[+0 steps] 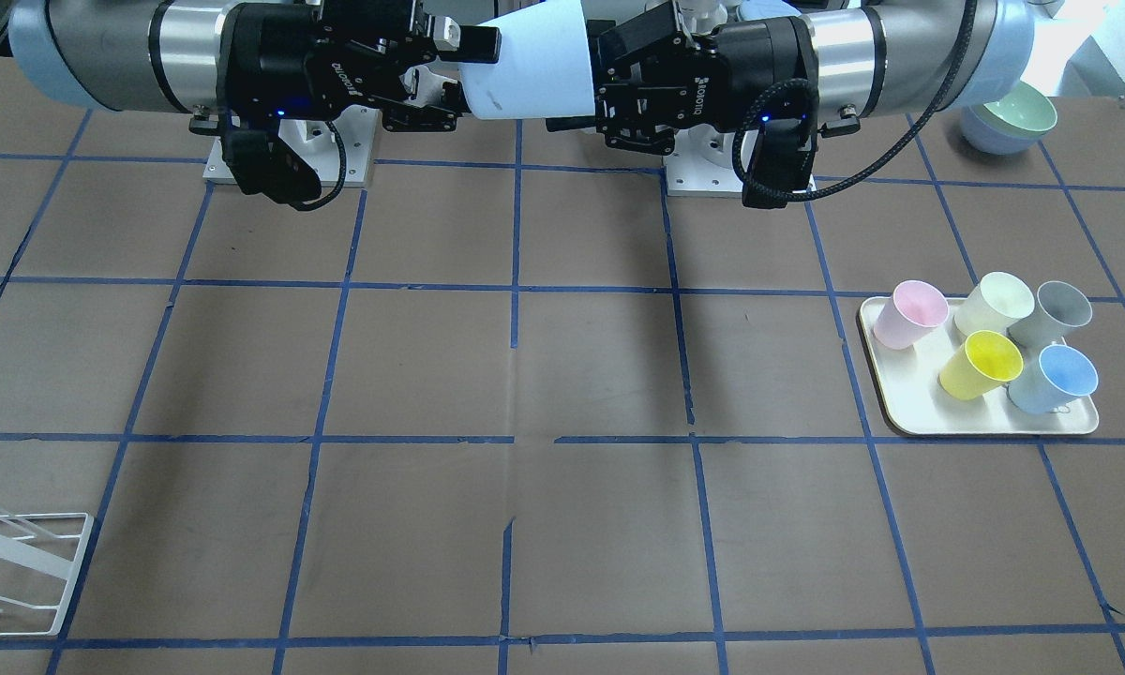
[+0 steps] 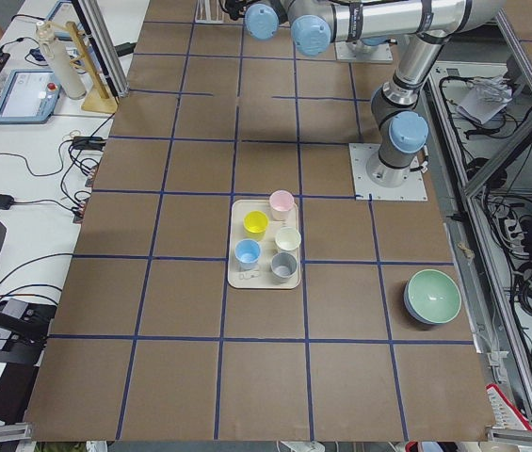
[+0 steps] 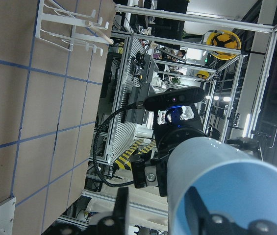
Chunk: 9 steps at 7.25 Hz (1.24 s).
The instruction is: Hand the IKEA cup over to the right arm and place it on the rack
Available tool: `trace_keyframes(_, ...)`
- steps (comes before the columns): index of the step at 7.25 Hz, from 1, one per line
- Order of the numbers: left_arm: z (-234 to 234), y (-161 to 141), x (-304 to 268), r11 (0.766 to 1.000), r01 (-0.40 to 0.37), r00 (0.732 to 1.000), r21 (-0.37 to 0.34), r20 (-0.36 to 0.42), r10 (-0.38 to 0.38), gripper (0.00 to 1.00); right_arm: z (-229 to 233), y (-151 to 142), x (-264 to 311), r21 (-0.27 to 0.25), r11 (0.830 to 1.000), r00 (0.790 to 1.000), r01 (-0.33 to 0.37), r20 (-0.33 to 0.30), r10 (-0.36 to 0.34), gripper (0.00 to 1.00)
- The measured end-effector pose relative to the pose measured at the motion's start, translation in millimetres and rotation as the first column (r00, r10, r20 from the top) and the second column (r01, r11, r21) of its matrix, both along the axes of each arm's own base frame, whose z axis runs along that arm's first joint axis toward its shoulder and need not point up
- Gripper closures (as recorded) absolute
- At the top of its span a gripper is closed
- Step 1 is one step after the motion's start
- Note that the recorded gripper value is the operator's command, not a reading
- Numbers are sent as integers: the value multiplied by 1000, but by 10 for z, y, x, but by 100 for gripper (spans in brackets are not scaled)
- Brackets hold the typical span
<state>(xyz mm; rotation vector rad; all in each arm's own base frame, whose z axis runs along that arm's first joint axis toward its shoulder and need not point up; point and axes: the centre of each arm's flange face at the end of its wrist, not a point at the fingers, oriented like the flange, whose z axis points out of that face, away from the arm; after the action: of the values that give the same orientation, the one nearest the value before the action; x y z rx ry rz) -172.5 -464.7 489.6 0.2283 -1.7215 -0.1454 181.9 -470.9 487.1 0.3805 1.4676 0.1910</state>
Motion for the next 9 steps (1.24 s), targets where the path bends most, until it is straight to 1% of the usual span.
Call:
trace_keyframes(1, 10, -2, 3, 1000, -2, 1000, 14, 2, 2, 0, 10, -38, -100, -3, 1000, 1000, 21, -1, -21, 100)
trace_keyframes(2, 32, -8, 8, 999, -4, 1000, 44, 14, 3, 0, 16, -71, -191, -4, 999, 999, 40, -1, -40, 100)
trace_keyframes(3, 63, -27, 20, 997, -5, 999, 77, 55, 1, 0, 21, -113, -321, -5, 998, 998, 66, -2, -67, 100)
trace_keyframes(4, 92, -64, 47, 995, -13, 991, 95, 134, 0, 0, 23, -169, -520, -7, 994, 994, 106, -7, -106, 100)
trace_keyframes(5, 98, -102, 90, 995, -34, 967, 98, 253, 8, 0, 6, -214, -750, -7, 990, 989, 140, -41, -140, 100)
trace_keyframes(6, 66, -123, 156, 995, -55, 918, 82, 396, 18, 0, -29, -227, -916, -7, 990, 982, 143, -121, -143, 100)
trace_keyframes(7, 8, -135, 244, 997, -62, 840, 54, 541, 23, 0, -68, -220, -1010, -3, 992, 968, 123, -222, -121, 100)
trace_keyframes(8, -52, -153, 347, 998, -57, 732, 18, 681, 30, 0, -109, -204, -1081, 3, 996, 939, 93, -332, -87, 100)
trace_keyframes(9, -113, -179, 440, 999, -40, 602, -17, 797, 38, 0, -141, -185, -1167, 3, 998, 888, 59, -457, -51, 100)
